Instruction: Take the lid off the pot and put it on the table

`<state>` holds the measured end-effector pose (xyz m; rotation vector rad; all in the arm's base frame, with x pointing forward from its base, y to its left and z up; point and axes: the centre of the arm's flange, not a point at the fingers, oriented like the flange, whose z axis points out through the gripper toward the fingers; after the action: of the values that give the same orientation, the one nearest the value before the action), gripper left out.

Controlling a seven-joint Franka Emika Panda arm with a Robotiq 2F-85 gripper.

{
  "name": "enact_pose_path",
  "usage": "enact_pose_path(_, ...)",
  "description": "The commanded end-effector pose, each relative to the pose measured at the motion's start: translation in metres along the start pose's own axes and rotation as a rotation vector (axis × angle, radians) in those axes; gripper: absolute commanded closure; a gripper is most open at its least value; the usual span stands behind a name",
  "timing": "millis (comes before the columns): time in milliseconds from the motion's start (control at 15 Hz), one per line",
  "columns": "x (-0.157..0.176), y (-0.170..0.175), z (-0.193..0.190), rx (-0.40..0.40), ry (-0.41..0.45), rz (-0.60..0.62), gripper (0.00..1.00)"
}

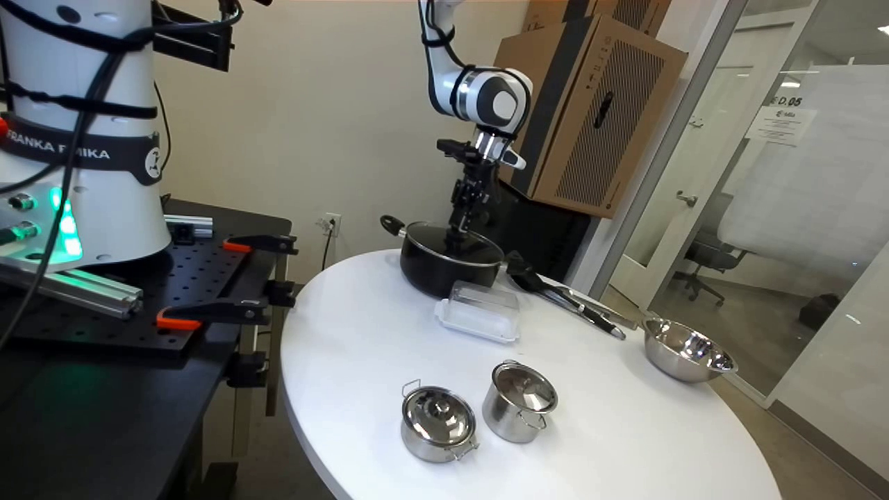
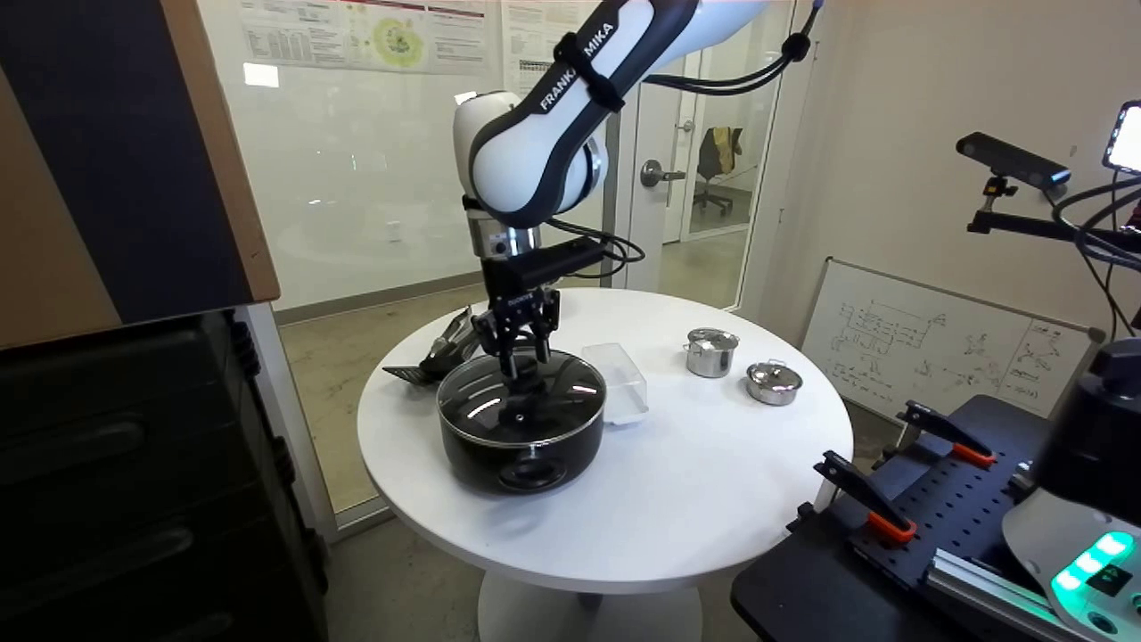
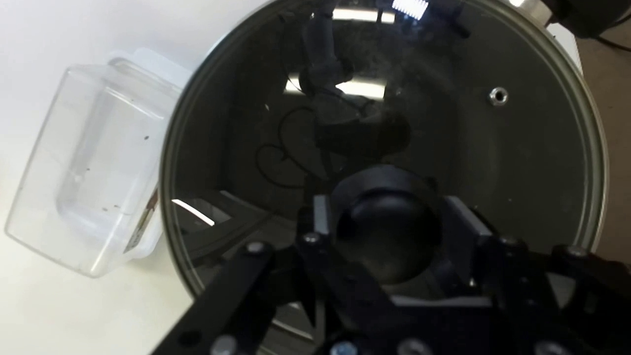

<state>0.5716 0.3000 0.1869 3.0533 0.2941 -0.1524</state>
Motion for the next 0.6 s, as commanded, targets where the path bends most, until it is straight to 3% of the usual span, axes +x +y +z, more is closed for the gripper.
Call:
enact_pose_path(0, 0.01, -0.004, 0.002, 0.007, 0.01, -0.007, 0.72)
enact_pose_path(67, 0.01, -0.004, 0.002, 0.007, 0.012, -0.007, 0.76)
enact_pose_path(533, 0.007, -0.005, -0.012, 0.015, 0.028, -0.011, 0.76)
